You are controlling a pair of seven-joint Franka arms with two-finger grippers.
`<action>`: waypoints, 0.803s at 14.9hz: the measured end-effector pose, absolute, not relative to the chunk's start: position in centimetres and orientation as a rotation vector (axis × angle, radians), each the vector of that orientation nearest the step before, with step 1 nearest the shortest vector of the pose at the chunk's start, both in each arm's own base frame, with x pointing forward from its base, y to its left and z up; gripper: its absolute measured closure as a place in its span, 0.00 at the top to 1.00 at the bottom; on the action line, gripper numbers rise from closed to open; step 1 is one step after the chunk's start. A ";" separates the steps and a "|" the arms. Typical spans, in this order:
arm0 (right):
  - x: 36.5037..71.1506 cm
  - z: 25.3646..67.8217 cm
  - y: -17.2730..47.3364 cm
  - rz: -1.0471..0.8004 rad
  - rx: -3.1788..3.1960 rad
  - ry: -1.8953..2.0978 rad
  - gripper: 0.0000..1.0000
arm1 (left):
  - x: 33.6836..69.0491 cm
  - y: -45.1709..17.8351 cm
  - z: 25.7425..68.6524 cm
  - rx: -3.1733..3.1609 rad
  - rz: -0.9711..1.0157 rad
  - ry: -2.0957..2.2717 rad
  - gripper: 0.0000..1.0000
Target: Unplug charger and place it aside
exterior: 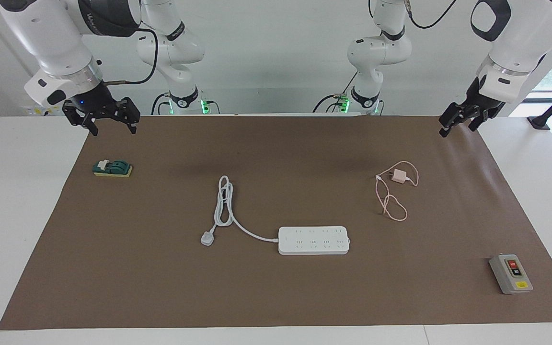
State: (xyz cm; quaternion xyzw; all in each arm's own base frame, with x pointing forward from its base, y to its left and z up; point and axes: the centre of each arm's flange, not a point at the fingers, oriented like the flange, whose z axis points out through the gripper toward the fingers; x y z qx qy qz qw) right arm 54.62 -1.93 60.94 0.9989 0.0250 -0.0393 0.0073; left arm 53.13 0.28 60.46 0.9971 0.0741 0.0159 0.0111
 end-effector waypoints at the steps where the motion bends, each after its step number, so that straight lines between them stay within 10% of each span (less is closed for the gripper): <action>1: 54.6 60.9 -1.9 -0.126 3.124 0.078 1.00 | 53.2 0.0 60.4 3.111 0.054 0.224 1.00; 12: 54.4 61.2 -1.6 -0.123 3.123 0.088 1.00 | 52.9 -2.0 59.6 3.121 -0.007 -0.049 1.00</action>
